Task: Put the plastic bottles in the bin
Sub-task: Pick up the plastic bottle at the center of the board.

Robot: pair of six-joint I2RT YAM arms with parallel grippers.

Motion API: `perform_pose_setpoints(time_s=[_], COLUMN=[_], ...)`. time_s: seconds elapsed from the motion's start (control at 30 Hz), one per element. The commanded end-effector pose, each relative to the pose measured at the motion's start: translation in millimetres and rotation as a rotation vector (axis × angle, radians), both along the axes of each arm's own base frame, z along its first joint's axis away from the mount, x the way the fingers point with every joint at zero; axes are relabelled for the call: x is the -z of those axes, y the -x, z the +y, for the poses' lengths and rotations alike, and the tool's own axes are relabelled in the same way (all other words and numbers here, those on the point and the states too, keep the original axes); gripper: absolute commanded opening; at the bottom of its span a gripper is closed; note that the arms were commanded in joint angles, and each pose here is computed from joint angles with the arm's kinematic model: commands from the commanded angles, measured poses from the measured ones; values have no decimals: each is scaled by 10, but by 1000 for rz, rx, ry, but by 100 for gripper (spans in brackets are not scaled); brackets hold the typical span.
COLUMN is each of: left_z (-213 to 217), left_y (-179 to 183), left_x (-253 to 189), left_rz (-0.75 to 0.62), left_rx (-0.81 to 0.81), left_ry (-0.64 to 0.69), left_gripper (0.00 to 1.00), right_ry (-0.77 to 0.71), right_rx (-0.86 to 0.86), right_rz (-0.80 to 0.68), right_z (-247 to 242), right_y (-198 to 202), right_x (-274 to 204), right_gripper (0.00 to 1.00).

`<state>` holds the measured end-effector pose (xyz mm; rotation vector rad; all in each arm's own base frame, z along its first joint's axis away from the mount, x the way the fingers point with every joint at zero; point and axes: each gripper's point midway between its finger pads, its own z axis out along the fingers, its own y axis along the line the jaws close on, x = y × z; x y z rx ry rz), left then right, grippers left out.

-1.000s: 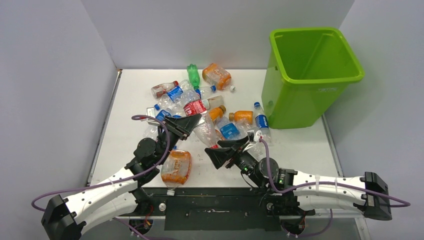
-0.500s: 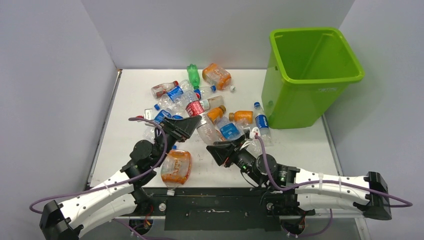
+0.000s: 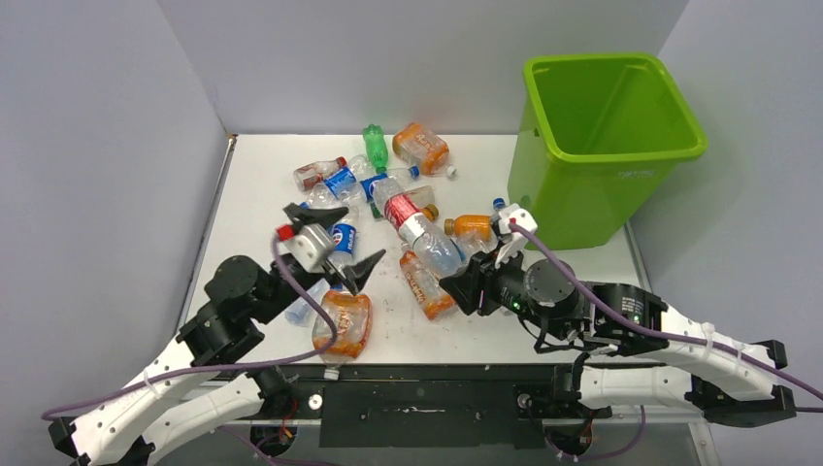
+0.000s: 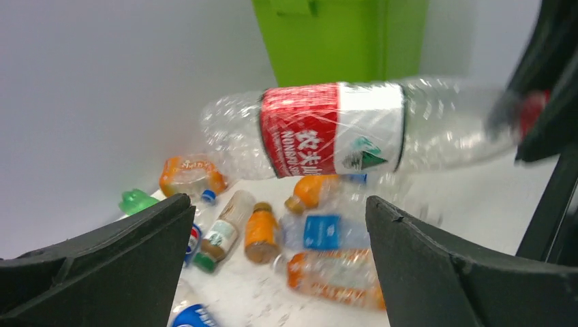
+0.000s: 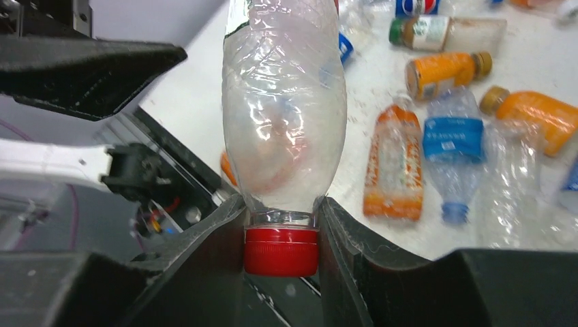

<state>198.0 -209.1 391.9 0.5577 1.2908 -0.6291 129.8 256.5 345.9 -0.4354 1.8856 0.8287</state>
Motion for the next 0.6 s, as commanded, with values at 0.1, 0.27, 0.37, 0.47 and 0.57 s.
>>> perform_pose_setpoints(time_s=[0.1,0.27,0.37,0.47,0.57], left_z=[-319,-511,-620,-706,-755], left_y=[185,207,166,125,95], left_x=[822,931,993,979,940], left_rz=[-360,-471,-521,-576,-614], left_rx=[233,263,270,244,214], left_ry=[-781,-919,-995,-1014,-1004], left_gripper=[96,96,96,96,98], right_ry=[332,340,339,332,325], right_rx=[-87,-156,-191,-209,-222], right_rz=[108,127,143,152,160], right_z=[-274,-163,-91,-68,-61], right_y=[214,299,348,381,408], right_x=[434,414,419,411,406], right_gripper=[5,5,5,5,5])
